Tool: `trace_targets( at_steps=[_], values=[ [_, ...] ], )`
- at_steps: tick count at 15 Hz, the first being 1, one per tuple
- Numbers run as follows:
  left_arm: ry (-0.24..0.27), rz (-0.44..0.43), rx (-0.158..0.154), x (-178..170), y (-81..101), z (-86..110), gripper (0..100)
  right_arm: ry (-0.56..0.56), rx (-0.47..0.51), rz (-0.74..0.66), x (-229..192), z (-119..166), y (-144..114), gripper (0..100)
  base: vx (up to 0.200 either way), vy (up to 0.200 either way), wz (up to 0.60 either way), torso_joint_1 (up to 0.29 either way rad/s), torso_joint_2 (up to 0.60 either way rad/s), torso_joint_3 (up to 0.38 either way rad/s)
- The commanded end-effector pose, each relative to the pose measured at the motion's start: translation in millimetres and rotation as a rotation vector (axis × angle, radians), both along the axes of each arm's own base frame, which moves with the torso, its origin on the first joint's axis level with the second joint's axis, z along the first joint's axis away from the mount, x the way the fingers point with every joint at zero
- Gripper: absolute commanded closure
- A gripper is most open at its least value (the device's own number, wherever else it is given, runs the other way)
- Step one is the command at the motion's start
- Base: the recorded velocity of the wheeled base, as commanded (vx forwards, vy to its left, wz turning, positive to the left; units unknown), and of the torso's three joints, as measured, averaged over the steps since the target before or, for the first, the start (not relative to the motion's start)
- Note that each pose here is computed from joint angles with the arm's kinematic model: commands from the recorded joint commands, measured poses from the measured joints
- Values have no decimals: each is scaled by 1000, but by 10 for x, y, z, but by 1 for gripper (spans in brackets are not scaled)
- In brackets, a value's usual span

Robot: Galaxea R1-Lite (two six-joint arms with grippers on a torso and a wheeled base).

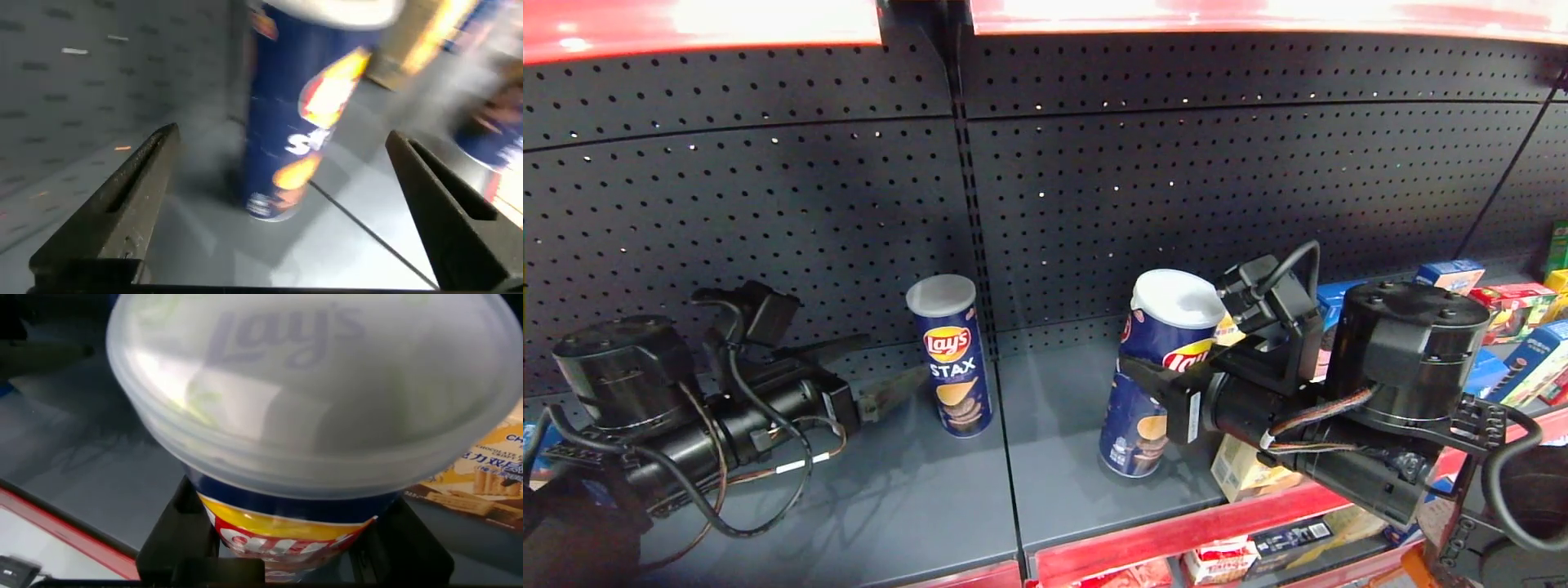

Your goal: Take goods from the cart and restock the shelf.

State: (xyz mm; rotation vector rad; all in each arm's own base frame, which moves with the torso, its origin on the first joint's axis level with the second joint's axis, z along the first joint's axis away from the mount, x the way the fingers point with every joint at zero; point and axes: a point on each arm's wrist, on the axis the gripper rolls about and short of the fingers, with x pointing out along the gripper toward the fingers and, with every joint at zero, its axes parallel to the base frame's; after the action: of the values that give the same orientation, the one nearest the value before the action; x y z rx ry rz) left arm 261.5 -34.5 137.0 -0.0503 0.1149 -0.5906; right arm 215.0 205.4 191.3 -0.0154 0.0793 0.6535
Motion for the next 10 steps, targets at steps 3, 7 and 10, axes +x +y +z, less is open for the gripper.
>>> trace_targets(
  at_steps=[3,7,10],
  values=[
    [15,-75,-14,109,167,-113,0,4,4,1,10,-8,11,100,0,0,0,0,0,0],
    [-99,-115,-21,400,269,-268,0,11,15,3,4,-3,6,100,0,0,0,0,0,0],
    [-107,-187,-40,441,240,-315,0,14,12,5,9,-11,11,100,0,0,0,0,0,0]
  ],
)
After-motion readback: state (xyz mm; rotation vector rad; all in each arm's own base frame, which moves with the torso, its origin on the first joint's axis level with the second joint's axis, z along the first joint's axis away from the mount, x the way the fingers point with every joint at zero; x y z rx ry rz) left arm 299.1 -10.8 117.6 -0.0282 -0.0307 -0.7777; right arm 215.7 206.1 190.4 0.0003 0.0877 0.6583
